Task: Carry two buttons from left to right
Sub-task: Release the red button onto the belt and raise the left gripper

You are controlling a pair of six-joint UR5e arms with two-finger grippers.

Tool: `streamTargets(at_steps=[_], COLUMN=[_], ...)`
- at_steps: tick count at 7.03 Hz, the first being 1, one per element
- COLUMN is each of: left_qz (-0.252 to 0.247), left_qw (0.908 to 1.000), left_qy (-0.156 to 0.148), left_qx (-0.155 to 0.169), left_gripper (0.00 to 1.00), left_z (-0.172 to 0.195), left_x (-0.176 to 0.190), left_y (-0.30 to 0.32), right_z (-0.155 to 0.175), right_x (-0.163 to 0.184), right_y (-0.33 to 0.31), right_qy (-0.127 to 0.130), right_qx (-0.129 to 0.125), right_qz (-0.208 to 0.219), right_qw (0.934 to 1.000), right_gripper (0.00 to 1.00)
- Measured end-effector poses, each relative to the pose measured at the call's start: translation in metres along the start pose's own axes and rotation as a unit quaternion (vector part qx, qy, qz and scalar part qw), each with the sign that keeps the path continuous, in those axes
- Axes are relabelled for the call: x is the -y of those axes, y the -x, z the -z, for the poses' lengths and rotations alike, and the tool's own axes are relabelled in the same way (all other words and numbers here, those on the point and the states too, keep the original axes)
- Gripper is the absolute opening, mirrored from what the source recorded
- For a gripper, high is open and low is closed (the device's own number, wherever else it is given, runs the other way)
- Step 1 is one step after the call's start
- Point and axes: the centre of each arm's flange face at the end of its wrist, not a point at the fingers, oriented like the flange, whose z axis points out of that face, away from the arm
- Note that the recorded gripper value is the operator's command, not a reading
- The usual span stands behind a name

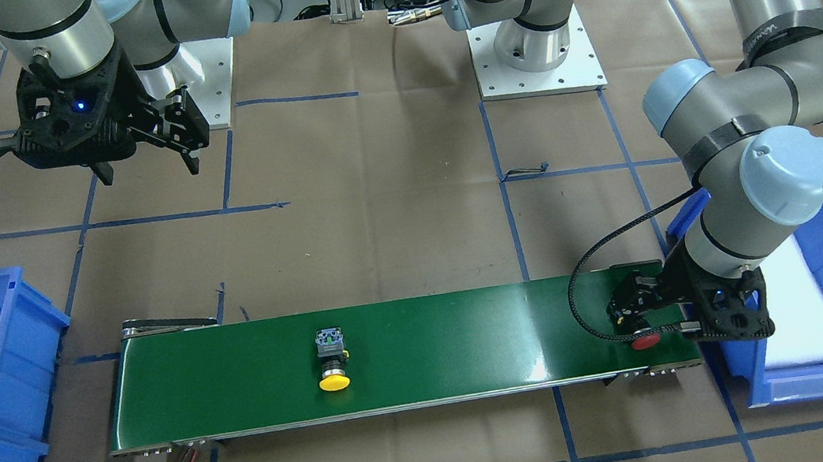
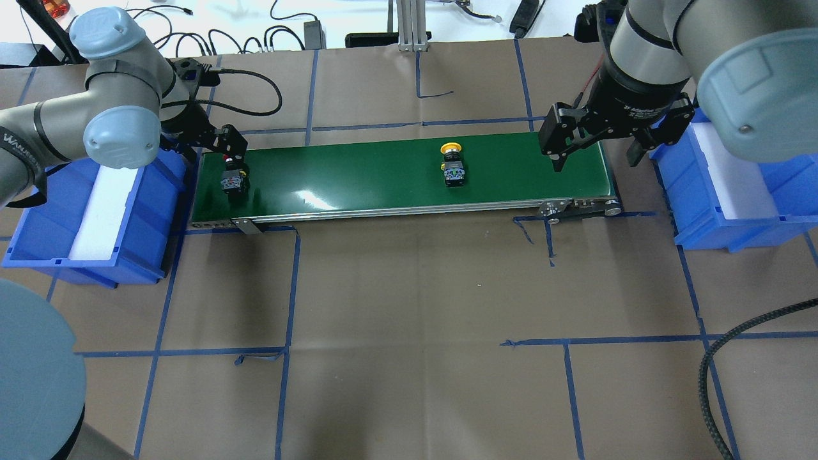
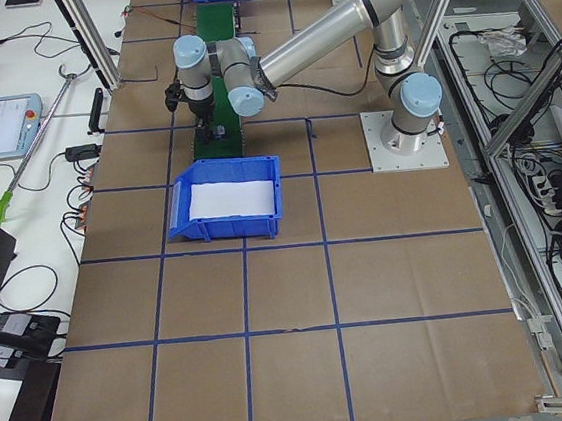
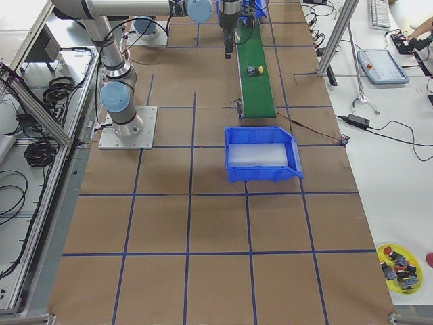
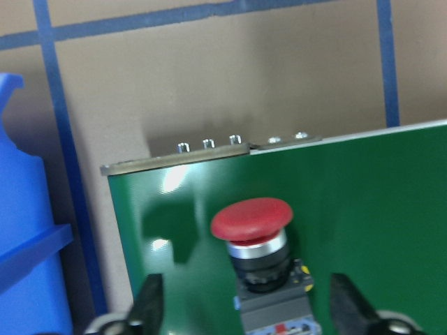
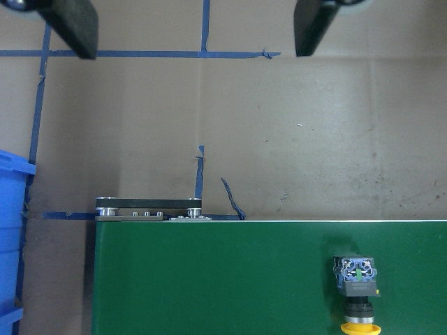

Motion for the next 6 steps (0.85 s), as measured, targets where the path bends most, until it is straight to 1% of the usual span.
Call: streamTargets(at_steps=[1, 2, 3, 4, 5, 6], left_qz=[0.011, 0.024, 0.032, 0.034, 0.037, 0.041], left_qw=[0.9999, 0.9995, 0.9989, 0.9984, 0.998, 0.9976], left_qy=[0.004, 0.017, 0.032, 0.043, 0.048, 0.053], left_qx=[-0.002, -0.009, -0.015, -0.017, -0.017, -0.017], left_gripper=[1.0, 1.0, 1.0, 1.0, 1.0, 1.0], left_z=[0.025, 0.057, 0.094, 0.13, 0.155, 0.168], left_x=[0.007, 0.012, 0.011, 0.003, -0.008, -0.019], left_y=[-0.001, -0.005, -0.017, -0.038, -0.062, -0.081], right_z=[-0.001, -0.005, -0.016, -0.028, -0.039, -0.051], right_x=[0.001, 0.004, 0.014, 0.031, 0.049, 0.068], right_y=[0.0, -0.001, -0.003, -0.007, -0.01, -0.012], right_qy=[-0.001, 0.001, 0.006, -0.001, -0.023, -0.046], right_qx=[0.0, 0.0, 0.001, 0.002, 0.002, 0.002], right_qz=[0.002, 0.004, 0.003, 0.0, -0.001, -0.001], right_qw=[1.0, 1.0, 1.0, 1.0, 0.9997, 0.9989], right_gripper=[1.0, 1.0, 1.0, 1.0, 1.0, 1.0])
